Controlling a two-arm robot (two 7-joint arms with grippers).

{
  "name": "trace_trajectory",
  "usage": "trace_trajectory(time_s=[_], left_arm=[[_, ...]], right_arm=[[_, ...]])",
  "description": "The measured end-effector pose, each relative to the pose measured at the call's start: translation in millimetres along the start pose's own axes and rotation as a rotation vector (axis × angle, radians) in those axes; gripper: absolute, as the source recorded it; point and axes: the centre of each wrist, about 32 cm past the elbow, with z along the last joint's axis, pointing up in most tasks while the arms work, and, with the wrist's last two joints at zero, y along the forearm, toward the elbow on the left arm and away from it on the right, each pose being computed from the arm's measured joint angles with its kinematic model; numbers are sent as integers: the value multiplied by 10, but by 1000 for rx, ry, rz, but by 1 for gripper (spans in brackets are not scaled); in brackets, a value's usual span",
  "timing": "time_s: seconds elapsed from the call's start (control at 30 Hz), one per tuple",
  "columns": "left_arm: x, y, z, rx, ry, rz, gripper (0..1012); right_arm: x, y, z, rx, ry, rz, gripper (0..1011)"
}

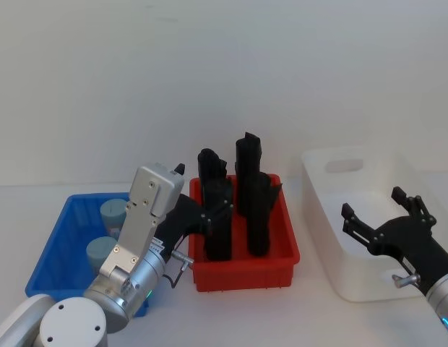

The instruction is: Pick the cotton swabs from the blue box and place them into the white box.

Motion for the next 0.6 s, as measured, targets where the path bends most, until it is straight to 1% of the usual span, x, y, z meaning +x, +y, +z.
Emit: trace_trajectory(time_s=[0.6], left_arm=[[0,0,0,0,0,0,1000]], right_arm=[[0,0,0,0,0,0,1001]])
